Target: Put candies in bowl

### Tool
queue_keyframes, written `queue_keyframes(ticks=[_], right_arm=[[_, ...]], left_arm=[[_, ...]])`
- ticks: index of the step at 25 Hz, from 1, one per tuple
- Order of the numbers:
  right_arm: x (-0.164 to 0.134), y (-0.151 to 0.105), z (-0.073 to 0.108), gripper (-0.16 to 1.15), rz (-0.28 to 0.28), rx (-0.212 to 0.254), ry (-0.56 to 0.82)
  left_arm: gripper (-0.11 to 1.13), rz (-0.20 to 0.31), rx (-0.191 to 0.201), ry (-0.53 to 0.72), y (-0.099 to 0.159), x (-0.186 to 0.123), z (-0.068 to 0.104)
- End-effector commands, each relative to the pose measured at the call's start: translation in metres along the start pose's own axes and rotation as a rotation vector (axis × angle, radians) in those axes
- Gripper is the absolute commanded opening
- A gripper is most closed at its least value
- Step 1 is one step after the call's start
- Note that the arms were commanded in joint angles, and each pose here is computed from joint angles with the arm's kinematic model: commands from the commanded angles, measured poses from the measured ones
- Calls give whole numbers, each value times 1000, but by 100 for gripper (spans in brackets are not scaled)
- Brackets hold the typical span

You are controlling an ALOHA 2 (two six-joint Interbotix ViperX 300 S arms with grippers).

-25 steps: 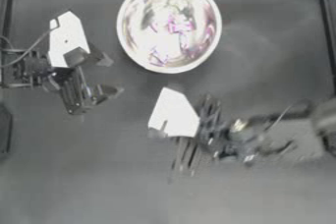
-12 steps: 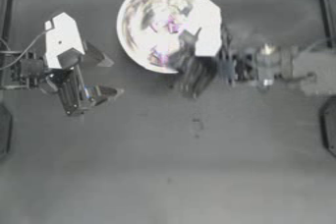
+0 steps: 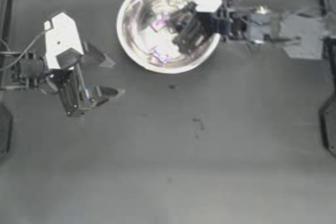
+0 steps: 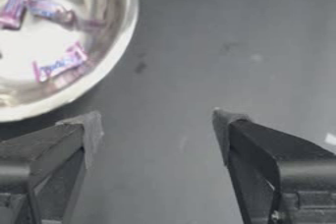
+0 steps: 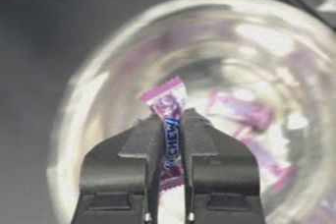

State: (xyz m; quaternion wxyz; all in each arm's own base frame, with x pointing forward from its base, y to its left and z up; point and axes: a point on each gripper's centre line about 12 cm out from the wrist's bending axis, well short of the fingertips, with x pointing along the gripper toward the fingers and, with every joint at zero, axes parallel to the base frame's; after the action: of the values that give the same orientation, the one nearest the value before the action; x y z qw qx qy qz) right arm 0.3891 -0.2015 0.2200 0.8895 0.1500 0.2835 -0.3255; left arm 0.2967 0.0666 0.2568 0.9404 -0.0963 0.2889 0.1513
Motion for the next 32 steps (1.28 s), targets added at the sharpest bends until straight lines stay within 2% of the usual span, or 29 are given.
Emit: queue_keyframes(ticks=[1,7,9,11,14,16,20,27,32], right_arm=[[8,-9,19,41,-20,-8,-40],[30,-12,13,44,-34,-3,-10],[37,-13,9,50,-39,-10,3],[40,-13,7,64,-34,-13,6],[41,-11,8,94,-8,-4,-8],[40,-10,11,107,0,4,-19],[35,-9,15,98,3,5,-31],[10,2,21,98,37,-5,-66],[-17,18,16,98,83,-32,-81]], left_arm=[[98,-11,-7,-44,-1,-8,9],[98,-11,-10,-39,-1,-8,7],[98,-11,-10,-38,-1,-8,7],[98,-11,-11,-38,-1,-8,7],[98,-12,-12,-37,-1,-8,7],[98,-11,-12,-34,-1,-7,6],[98,-12,-12,-36,-1,-7,6],[98,-25,-10,-62,-2,-8,7],[98,-33,-8,-85,-3,-9,10]])
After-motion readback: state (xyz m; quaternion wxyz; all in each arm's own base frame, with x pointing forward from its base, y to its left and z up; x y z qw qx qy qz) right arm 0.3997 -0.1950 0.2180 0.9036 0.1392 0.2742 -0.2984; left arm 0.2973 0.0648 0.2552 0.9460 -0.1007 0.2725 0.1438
